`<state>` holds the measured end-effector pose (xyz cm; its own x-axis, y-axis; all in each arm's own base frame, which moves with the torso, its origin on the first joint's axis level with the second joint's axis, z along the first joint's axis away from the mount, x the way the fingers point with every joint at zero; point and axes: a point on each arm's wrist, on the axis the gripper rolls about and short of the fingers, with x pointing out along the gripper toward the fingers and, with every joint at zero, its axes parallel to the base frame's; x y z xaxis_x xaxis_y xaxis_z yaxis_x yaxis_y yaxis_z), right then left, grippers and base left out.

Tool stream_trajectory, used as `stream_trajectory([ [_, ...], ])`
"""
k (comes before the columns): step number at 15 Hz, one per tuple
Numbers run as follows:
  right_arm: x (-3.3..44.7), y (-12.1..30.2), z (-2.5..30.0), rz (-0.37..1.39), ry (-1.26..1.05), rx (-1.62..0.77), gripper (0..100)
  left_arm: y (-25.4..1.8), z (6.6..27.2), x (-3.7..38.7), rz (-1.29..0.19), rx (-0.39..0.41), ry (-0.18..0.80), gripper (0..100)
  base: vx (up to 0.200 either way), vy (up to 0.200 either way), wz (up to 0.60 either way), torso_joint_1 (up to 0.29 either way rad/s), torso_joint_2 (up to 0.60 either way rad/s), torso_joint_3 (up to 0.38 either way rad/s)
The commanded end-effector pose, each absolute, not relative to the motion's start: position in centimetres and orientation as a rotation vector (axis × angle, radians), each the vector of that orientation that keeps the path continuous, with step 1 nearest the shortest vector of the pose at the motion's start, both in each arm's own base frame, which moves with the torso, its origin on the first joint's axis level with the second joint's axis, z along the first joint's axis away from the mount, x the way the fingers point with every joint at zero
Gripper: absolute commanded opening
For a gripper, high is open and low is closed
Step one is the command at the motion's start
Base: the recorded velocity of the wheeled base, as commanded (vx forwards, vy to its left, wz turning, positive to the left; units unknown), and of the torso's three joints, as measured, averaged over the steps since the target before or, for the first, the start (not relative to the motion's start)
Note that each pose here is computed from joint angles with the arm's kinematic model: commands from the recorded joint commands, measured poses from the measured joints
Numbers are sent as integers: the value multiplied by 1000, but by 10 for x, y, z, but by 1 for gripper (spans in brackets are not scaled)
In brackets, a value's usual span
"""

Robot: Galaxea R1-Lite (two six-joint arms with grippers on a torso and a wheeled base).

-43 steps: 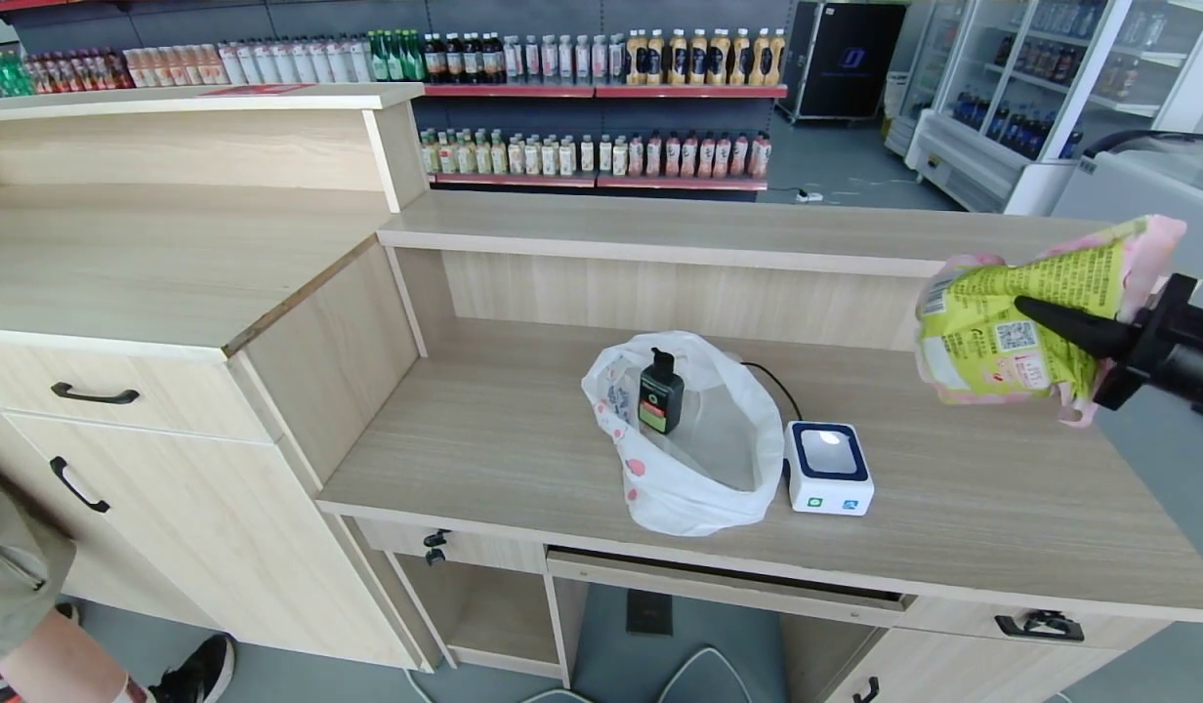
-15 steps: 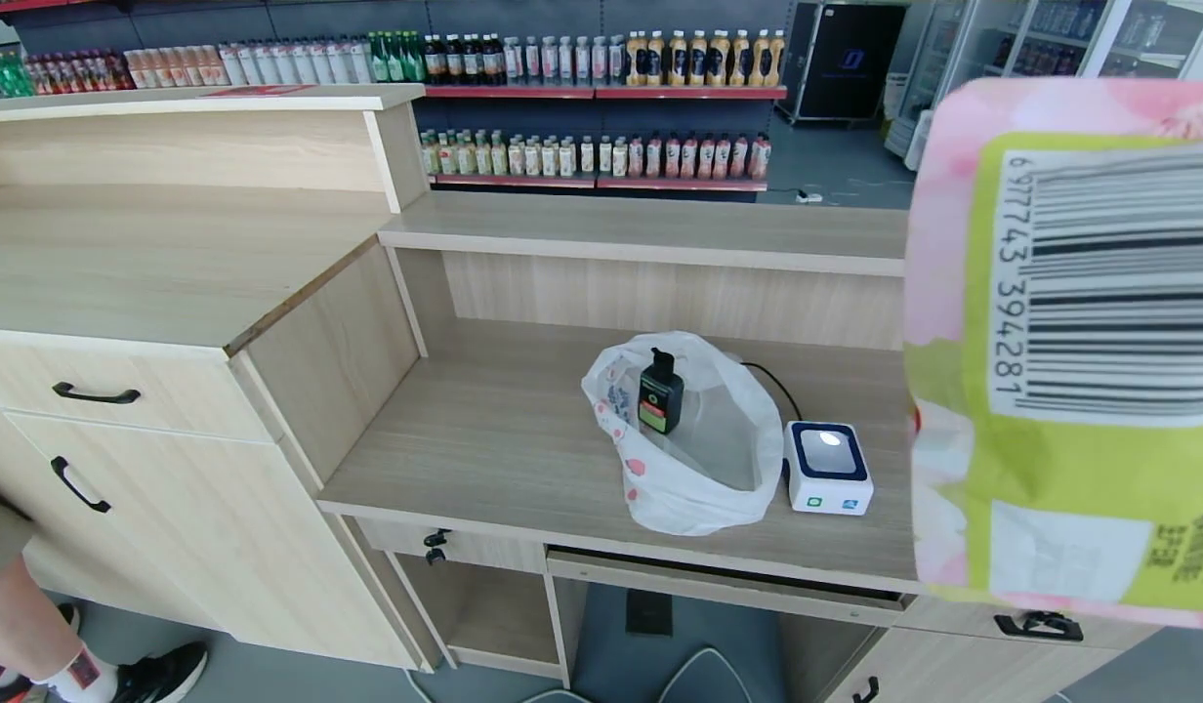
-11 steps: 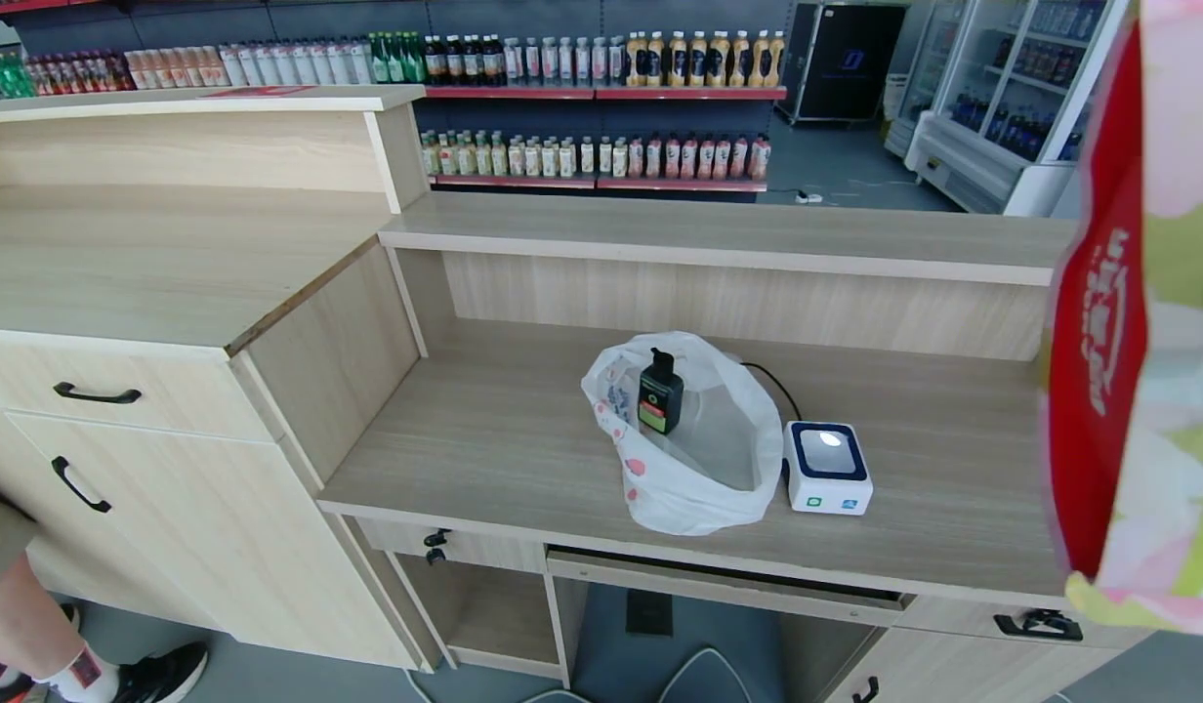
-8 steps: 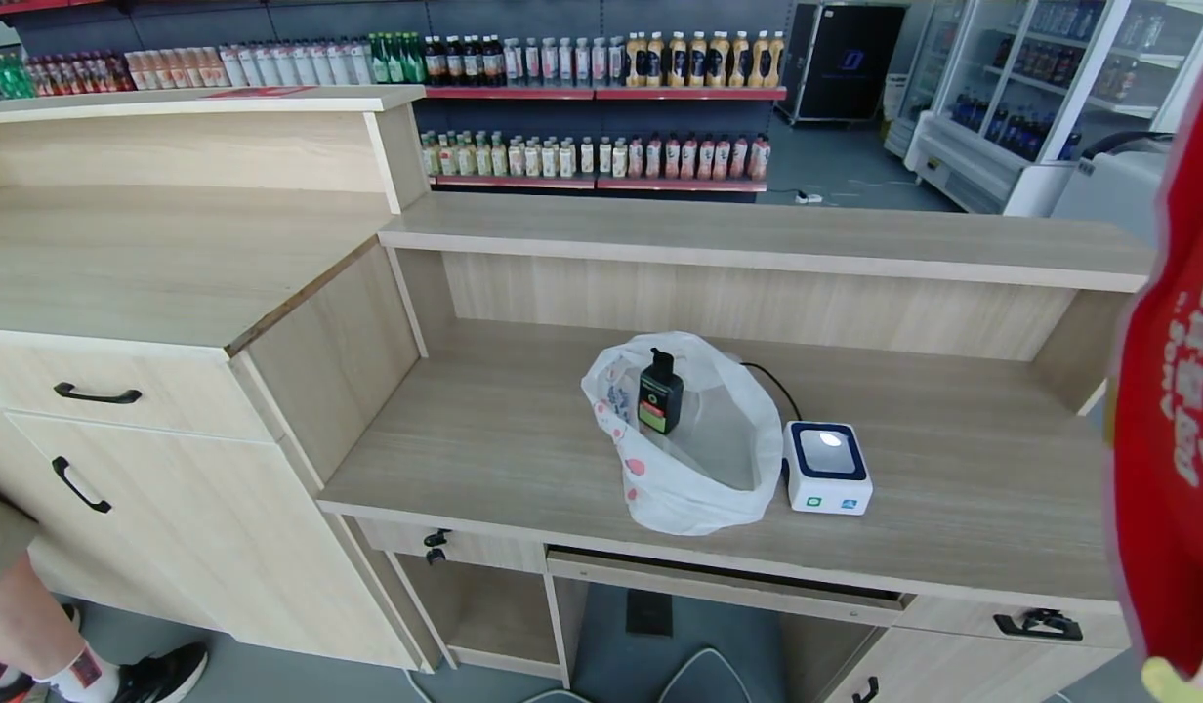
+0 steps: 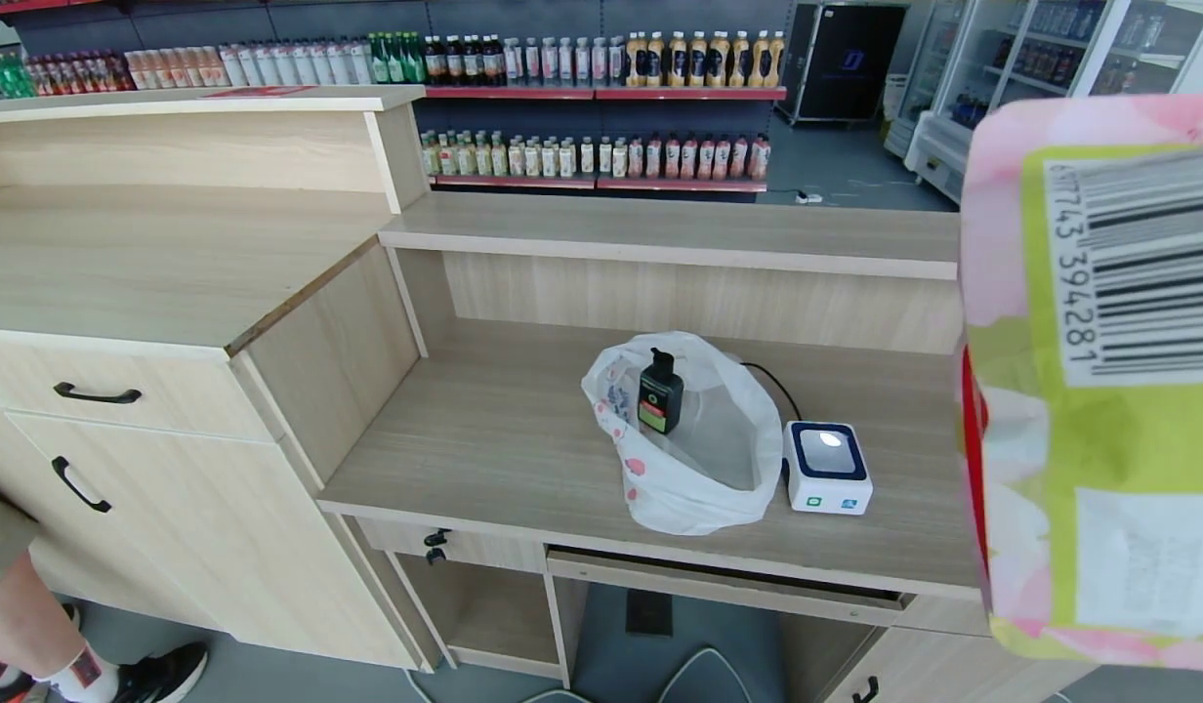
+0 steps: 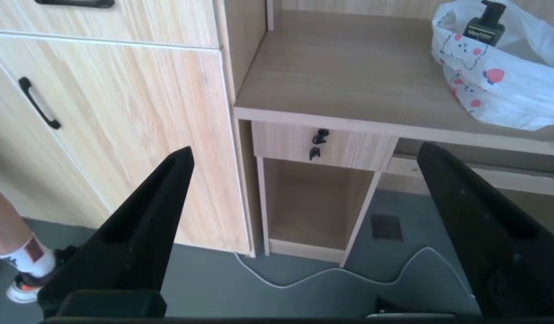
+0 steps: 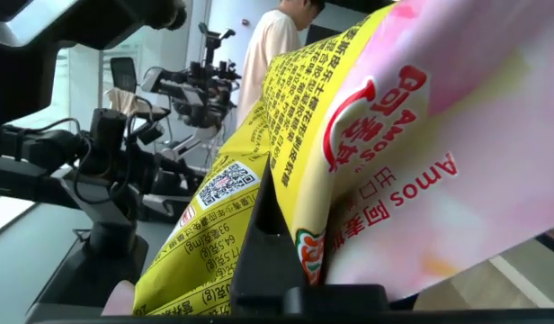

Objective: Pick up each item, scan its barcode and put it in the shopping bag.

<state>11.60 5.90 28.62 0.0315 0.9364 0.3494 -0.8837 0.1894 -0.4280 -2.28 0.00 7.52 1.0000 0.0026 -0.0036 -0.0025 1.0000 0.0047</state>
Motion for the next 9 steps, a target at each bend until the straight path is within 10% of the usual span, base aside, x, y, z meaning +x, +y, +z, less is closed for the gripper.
stream_trajectory([
  [1,133,65,278,1415,-563,-71,0,0,75,-23,3,5,3,100,0,0,0,0,0,0],
  [9,137,66,277,1439,-505,-1,0,0,75,-23,3,5,3,100,0,0,0,0,0,0],
])
